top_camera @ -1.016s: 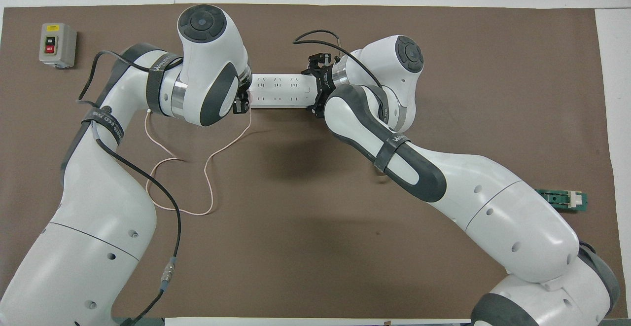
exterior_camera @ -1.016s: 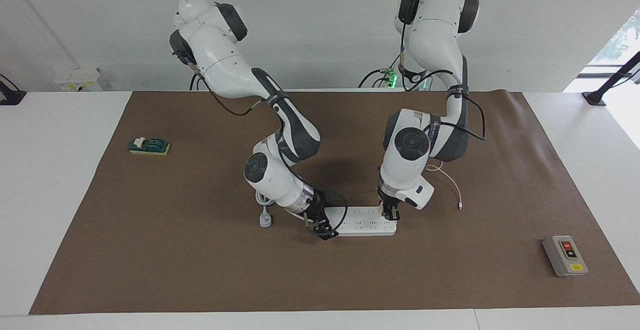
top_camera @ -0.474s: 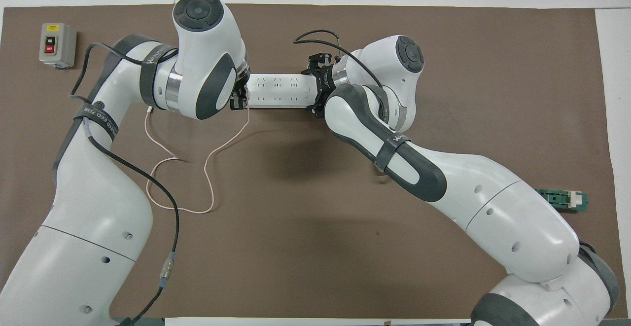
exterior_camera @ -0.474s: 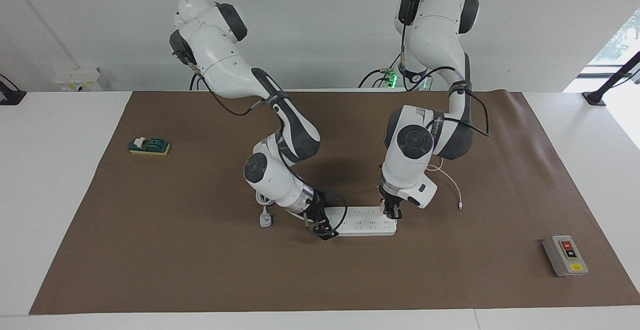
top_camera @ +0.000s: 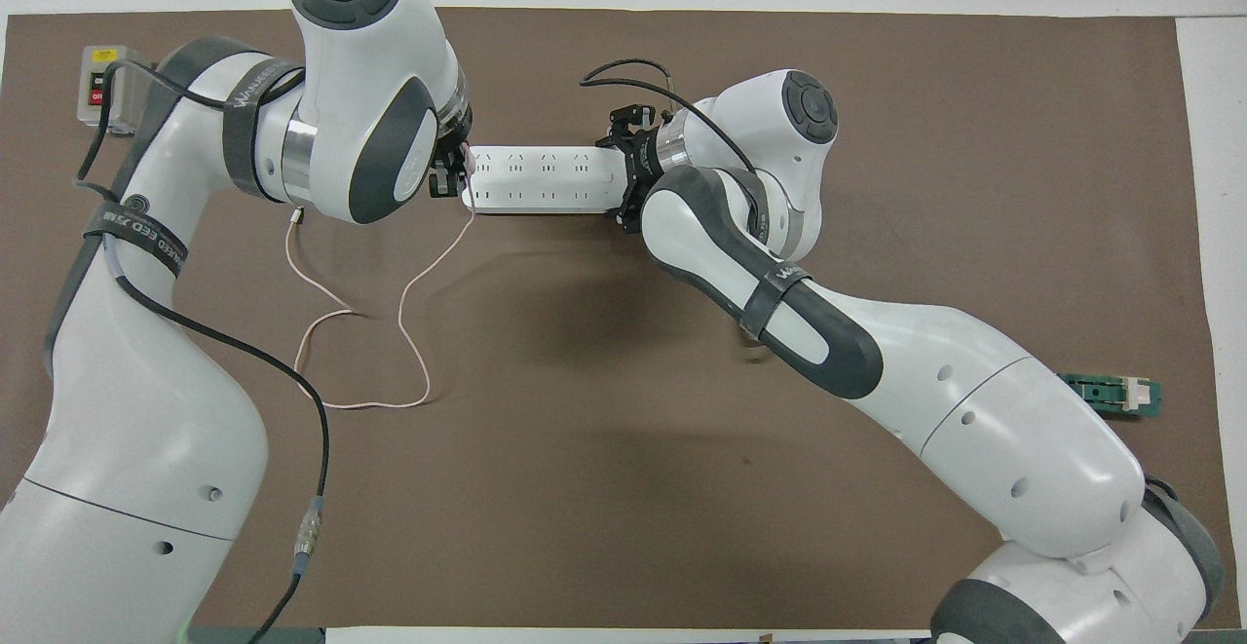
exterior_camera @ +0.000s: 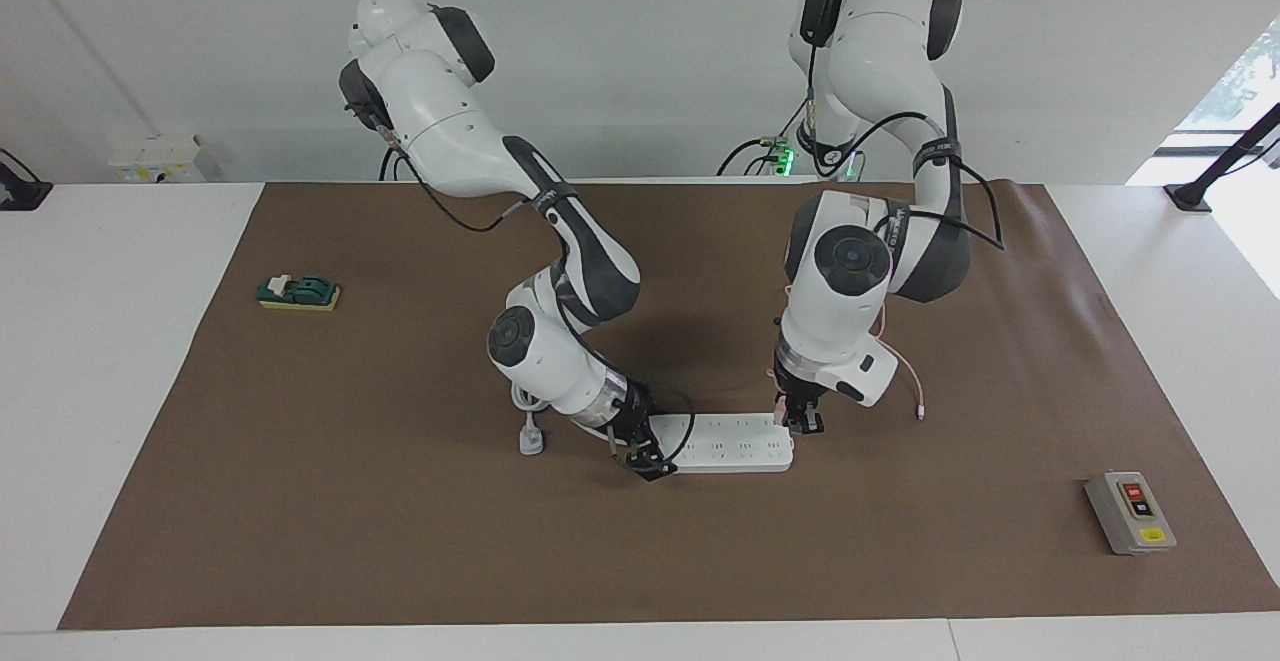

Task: Unplug charger and place it aside
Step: 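Pull the pink charger out of the strip with the left gripper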

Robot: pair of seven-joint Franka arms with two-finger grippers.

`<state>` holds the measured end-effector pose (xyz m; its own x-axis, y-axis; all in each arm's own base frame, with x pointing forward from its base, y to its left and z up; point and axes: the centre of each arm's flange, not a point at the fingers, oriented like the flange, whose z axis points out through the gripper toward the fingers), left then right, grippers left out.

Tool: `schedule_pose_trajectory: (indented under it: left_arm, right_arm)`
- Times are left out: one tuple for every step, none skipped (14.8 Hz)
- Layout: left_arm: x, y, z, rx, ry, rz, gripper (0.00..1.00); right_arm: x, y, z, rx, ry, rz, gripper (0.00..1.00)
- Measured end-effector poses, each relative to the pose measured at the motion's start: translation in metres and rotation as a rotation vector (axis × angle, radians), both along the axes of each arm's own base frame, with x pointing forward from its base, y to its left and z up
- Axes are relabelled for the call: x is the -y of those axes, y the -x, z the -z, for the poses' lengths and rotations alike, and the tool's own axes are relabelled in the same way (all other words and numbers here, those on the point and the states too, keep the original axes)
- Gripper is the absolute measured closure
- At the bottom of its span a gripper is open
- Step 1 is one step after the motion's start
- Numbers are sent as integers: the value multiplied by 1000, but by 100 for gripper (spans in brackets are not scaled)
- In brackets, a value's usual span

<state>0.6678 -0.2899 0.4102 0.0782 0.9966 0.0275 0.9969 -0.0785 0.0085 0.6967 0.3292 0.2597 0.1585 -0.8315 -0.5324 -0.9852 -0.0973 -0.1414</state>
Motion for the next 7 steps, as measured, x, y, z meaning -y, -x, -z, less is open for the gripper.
schedule_pose_trajectory:
  left_arm:
    - [1,1,-1,-4,0,58,68]
    - [2,4,-1,-11,-2,129,68]
    - [1,7,-2,-19,-3,203,68]
    - [0,11,-3,-28,-5,273,68]
    - [-2,16,-4,-37,-6,339,68]
    - [-5,22,-6,-49,-6,405,68]
    - [-6,29,-8,-61,-6,468,68]
  right_arm:
    - [0,0,0,0,0,0,4]
    - [0,0,0,0,0,0,4]
    - [0,0,0,0,0,0,4]
    - [-2,1,-1,2,-1,-4,0]
    - [-6,1,-4,7,-3,-8,0]
    - [-10,2,-9,14,-7,-13,0]
    - [-13,4,-18,23,-9,-20,0]
